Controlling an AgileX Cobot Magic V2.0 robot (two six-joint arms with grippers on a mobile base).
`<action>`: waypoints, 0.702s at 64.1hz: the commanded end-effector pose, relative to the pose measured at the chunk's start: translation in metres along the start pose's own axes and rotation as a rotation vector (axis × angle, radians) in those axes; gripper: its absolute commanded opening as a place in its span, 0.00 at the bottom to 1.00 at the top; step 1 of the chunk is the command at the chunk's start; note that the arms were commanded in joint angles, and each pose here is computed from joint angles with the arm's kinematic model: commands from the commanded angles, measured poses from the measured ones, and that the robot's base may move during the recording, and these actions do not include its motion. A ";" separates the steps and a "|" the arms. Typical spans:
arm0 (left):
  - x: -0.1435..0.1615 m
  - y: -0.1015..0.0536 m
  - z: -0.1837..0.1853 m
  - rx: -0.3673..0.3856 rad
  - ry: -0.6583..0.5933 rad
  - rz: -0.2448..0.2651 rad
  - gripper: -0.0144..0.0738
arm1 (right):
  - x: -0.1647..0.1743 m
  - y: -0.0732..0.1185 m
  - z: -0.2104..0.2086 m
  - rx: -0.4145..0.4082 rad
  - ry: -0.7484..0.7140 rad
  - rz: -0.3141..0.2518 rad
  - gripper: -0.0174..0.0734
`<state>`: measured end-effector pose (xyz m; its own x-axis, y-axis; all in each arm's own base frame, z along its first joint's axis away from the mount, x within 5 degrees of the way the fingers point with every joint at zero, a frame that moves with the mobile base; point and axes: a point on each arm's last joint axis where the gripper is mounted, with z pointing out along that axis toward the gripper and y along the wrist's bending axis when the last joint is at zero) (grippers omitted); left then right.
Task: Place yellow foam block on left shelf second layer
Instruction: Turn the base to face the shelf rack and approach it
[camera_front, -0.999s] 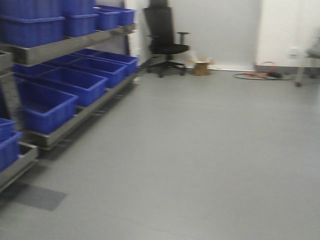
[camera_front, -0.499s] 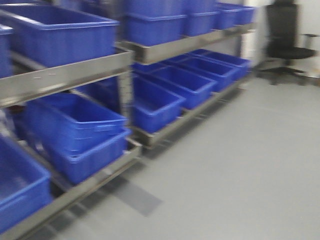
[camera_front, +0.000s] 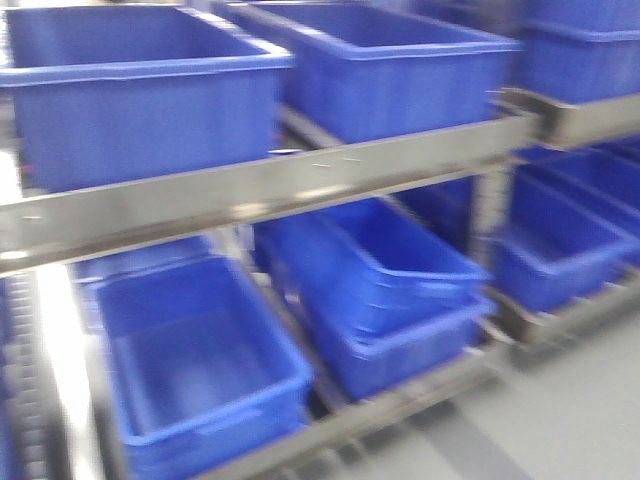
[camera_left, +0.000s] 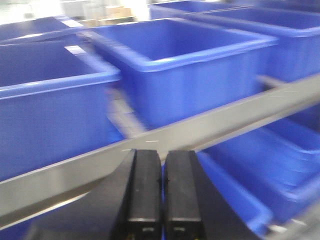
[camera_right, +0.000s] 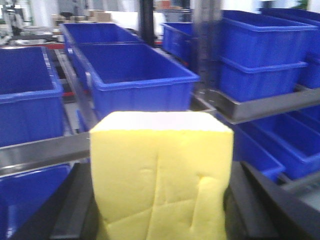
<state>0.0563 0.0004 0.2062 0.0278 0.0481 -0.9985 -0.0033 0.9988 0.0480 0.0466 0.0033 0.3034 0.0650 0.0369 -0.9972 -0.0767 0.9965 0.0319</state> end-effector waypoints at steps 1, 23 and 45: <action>-0.001 -0.001 -0.001 0.012 -0.077 -0.011 0.32 | -0.016 0.000 0.000 0.001 -0.104 -0.014 0.65; -0.001 -0.001 -0.001 0.012 -0.077 -0.011 0.32 | -0.016 0.000 0.000 0.001 -0.104 -0.014 0.65; -0.001 -0.001 -0.001 0.012 -0.077 -0.011 0.32 | -0.016 0.000 0.000 0.001 -0.104 -0.014 0.65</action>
<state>0.0563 0.0004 0.2062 0.0278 0.0481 -0.9985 -0.0033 0.9988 0.0480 0.0466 0.0033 0.3034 0.0650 0.0369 -0.9972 -0.0767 0.9965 0.0319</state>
